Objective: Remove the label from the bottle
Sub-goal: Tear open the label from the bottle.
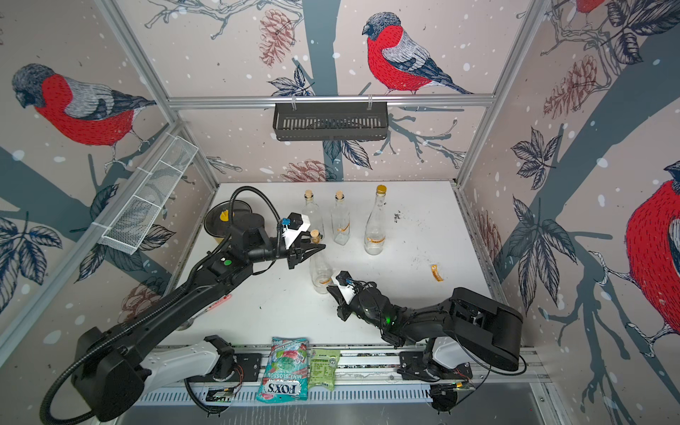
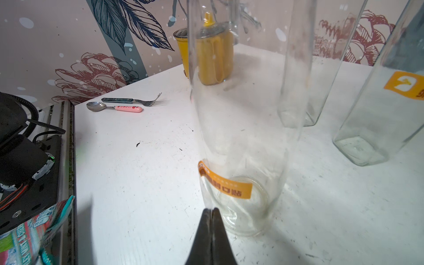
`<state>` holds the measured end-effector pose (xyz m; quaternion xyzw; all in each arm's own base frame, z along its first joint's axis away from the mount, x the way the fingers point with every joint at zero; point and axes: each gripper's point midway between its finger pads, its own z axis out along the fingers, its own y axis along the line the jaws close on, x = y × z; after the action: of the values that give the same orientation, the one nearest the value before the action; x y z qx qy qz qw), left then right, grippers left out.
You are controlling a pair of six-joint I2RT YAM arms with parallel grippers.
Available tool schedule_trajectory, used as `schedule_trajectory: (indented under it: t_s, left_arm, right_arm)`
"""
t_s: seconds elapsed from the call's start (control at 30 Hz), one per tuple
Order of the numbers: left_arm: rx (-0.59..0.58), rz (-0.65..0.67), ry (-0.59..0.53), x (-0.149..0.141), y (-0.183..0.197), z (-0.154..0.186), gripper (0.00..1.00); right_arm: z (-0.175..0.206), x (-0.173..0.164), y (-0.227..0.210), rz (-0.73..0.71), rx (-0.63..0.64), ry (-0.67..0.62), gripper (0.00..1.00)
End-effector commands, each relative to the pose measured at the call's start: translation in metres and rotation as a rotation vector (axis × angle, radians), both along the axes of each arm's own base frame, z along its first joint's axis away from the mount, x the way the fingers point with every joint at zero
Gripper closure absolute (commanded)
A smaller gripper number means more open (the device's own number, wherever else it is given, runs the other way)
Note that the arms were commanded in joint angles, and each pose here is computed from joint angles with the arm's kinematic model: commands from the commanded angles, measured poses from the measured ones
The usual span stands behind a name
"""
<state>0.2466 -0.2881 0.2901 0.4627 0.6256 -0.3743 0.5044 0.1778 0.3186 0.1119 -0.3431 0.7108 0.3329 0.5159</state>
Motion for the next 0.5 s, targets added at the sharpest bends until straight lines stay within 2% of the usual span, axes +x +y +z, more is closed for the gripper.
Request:
schedule_trajectory:
  t_s: [0.0,0.47]
  left_arm:
    - [0.04,0.013,-0.006,0.0021,0.0019,-0.0082,1.0]
    - [0.046,0.013,-0.009,0.0021,0.0021,-0.0086,1.0]
  right_arm:
    - [0.0035,0.0028,-0.0023,-0.023,0.019,0.001,0.99]
    - [0.0032,0.0082,-0.012,-0.058,0.005,-0.008,0.99]
